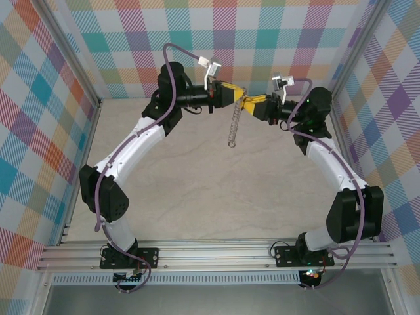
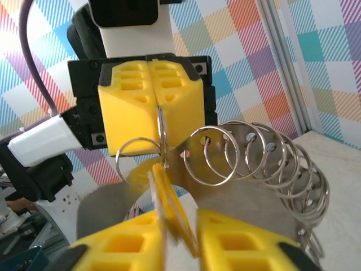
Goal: Put the keys on the keyring
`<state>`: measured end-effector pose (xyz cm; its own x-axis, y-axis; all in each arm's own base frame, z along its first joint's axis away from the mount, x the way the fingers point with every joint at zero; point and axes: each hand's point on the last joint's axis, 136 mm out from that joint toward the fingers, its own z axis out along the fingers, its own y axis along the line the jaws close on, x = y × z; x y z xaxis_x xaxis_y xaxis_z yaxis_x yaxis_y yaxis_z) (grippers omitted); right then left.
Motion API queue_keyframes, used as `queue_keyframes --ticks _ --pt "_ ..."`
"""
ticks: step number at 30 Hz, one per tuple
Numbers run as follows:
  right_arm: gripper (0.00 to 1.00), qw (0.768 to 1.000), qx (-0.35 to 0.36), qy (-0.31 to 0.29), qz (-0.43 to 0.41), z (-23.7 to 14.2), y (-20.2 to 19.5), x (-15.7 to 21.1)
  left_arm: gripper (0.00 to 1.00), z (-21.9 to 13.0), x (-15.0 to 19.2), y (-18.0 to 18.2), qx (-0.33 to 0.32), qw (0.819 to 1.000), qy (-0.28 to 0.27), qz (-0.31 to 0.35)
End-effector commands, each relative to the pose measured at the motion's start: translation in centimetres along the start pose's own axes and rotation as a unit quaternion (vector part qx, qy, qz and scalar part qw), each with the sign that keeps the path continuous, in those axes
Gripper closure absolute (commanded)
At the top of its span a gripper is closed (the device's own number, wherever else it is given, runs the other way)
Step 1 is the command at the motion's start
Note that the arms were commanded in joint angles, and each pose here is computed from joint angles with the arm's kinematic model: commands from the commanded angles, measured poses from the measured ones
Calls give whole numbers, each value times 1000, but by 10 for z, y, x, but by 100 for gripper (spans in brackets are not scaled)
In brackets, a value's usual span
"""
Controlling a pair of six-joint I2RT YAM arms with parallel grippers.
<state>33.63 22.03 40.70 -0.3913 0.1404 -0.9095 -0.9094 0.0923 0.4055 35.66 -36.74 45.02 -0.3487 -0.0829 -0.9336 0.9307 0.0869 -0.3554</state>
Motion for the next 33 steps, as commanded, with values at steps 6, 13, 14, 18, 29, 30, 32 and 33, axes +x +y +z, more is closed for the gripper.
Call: queue_keyframes --ticks 6,13,14,18,29,30,32,33 --pt "100 1000 -5 -2 -18 4 5 -8 100 -4 -18 1 -6 998 -56 -3" --pt "100 1000 -2 7 0 5 0 2 100 -8 -23 3 -19 997 -70 -1" --pt "100 1000 0 7 1 5 -1 3 100 -8 -23 4 -20 997 -71 -1" --pt "100 1000 4 9 6 4 -4 9 100 -10 -24 5 -23 997 -74 0" --pt "100 1000 3 14 21 7 -9 18 100 -12 -27 6 -27 996 -80 1" --pt "100 1000 2 15 22 8 -9 19 100 -12 -27 6 -26 996 -81 0" --pt "100 1000 -2 16 23 11 -9 19 100 -12 -27 7 -26 996 -83 -1" --pt "100 1000 -4 17 22 13 -8 19 100 -12 -27 7 -26 996 -84 -2"
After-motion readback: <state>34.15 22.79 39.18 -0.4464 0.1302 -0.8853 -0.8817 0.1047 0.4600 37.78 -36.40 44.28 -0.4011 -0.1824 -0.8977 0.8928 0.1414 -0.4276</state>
